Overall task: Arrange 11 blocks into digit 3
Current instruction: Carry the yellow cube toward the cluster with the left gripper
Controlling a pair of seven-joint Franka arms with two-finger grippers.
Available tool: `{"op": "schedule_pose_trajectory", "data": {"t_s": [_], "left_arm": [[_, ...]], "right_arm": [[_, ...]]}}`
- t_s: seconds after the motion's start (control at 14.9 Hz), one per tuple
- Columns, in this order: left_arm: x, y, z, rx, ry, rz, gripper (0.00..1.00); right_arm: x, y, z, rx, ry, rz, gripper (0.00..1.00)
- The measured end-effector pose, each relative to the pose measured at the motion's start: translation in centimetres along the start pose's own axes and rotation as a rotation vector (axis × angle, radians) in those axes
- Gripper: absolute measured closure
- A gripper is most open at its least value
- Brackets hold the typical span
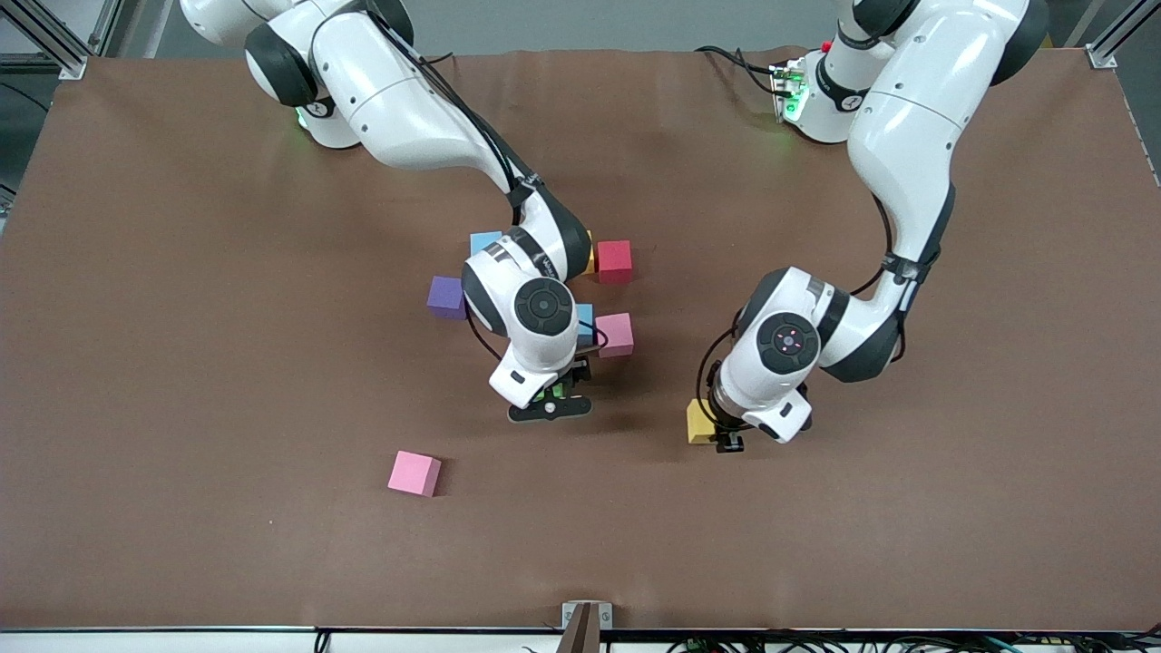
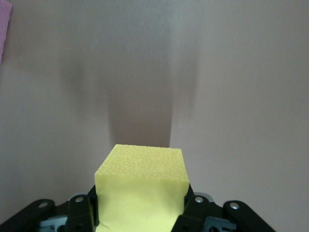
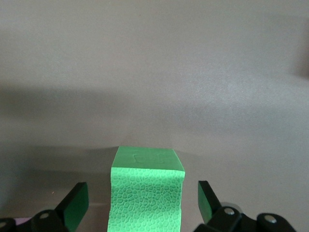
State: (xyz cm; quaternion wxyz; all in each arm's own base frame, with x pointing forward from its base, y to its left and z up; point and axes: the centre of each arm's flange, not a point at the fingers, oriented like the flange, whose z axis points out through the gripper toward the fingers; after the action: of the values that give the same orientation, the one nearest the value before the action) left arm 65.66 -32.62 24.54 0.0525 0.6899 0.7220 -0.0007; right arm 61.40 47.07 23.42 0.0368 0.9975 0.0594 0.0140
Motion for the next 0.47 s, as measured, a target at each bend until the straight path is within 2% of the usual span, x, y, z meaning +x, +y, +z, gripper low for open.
{"op": "schedule_pose_trajectory", "data": {"t_s": [0.27,0.47], "left_arm": [[-3.2,-0.9,-0.3,-0.011,-0.018,-0.008,0.41],[-5.4,-1.8,0.9,-0.004,-0.025,-0.012,0.41]], "right_arm": [[0.7,0.7,-0.5,0.006,0.009,0.009,0.00],[2.6,2.9,-2.8,0.068,0.017,0.070,0.00]]}}
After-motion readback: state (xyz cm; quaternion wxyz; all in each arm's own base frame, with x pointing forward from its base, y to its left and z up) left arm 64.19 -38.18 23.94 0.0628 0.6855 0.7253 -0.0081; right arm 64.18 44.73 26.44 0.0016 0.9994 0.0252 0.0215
